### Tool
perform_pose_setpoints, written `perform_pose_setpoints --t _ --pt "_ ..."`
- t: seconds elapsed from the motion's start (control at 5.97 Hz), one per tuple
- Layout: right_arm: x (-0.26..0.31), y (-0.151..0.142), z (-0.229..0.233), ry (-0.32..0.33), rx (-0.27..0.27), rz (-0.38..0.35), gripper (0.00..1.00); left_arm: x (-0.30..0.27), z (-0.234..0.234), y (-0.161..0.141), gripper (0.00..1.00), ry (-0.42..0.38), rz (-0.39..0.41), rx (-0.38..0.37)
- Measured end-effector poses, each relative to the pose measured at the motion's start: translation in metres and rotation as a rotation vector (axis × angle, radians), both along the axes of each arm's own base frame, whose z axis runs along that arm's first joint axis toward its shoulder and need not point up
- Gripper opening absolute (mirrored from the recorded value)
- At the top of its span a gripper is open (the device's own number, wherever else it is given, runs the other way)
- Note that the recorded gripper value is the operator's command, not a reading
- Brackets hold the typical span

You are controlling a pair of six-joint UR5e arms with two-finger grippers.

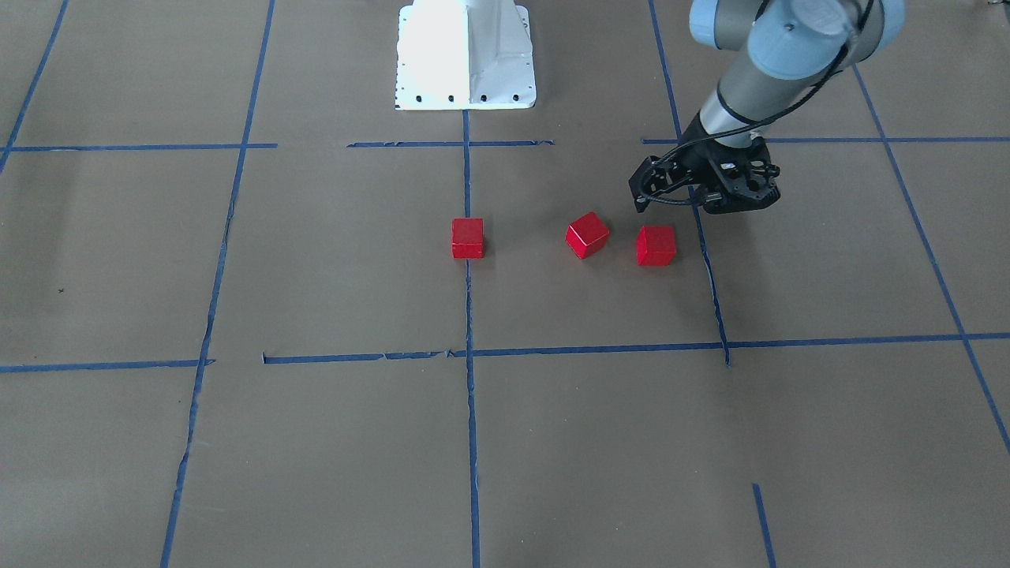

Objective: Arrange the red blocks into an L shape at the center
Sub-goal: 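Reach the left gripper down and grasp the red cube farthest from center, then carry the red cube with the left gripper beside the center cube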

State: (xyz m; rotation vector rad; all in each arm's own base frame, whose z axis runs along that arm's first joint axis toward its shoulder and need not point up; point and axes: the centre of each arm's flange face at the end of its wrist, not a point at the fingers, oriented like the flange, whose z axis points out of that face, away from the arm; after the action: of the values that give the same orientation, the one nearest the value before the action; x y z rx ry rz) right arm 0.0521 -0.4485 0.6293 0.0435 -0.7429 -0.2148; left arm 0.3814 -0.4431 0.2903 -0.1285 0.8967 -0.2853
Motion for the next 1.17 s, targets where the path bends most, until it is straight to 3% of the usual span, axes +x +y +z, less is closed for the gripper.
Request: perform_pose_setpoints --t 0.34,0.5,1.17 --pt "0.000 0.000 0.000 0.001 0.001 -0.001 0.99 0.054 -0.021 0.011 1.00 -0.020 -0.213 -0.188" --pt "0.000 0.000 0.001 0.002 0.002 -0.003 0.99 0.076 -0.019 0.012 1.00 -0.042 -0.264 -0.224" --pt "0.000 0.001 0.002 0.003 0.004 -0.007 0.99 0.120 0.014 0.021 1.00 -0.118 -0.254 -0.252"
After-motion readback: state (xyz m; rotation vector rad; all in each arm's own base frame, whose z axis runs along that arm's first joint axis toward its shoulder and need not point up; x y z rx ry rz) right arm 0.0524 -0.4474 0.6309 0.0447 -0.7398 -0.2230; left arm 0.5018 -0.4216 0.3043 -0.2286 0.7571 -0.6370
